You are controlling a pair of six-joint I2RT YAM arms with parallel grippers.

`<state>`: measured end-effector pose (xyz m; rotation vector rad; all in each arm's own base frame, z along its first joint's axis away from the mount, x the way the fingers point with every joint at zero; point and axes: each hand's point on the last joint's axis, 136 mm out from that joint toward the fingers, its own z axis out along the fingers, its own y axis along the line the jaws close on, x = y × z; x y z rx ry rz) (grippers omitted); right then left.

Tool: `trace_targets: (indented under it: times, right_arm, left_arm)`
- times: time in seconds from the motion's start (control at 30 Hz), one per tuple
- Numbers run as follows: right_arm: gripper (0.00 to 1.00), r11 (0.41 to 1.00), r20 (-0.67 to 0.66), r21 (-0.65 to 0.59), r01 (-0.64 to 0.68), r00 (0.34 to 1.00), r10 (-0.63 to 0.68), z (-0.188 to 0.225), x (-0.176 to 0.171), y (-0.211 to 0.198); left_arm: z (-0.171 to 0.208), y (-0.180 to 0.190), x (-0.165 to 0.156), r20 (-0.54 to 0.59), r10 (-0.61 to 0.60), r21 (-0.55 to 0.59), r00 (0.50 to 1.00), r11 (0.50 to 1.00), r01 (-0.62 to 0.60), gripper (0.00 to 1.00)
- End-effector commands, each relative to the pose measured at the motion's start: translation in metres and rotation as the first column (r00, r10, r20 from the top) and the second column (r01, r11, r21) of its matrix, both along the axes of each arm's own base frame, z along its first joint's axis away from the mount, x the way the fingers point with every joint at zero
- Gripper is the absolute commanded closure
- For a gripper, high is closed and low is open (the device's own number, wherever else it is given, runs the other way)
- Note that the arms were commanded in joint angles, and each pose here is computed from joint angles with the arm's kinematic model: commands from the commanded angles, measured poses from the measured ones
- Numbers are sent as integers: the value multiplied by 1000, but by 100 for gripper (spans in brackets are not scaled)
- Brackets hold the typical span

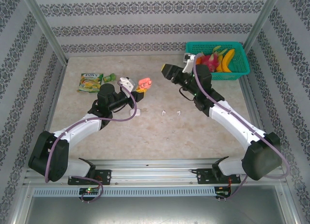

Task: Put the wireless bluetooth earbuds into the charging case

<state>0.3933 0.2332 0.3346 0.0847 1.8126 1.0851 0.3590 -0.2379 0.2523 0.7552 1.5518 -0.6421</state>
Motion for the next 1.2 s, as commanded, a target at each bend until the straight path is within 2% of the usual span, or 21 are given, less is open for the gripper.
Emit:
trace_targets:
  times: [0.0,0.17,0.33,0.7,1.17]
  right_arm:
    - [57,998,-146,37,-59,987,64,-37,2,0]
    - [68,994,-206,36,-108,972,113,-60,10,11]
    - [73,988,-230,37,-147,961,152,-70,16,26]
    - [75,970,-236,38,-239,941,241,-73,8,62]
    - [77,962,-218,37,-271,937,272,-60,-21,63]
  left_arm:
    - [18,-10,-9,68,-56,-23,996,998,58,100]
    - [21,-12,-13,67,-80,-30,994,996,82,100]
    - [25,-12,-15,71,-88,-35,994,995,90,100]
    - [24,-14,-11,62,-85,-33,994,996,87,100]
    - [18,-12,-6,56,-63,-22,996,998,65,100]
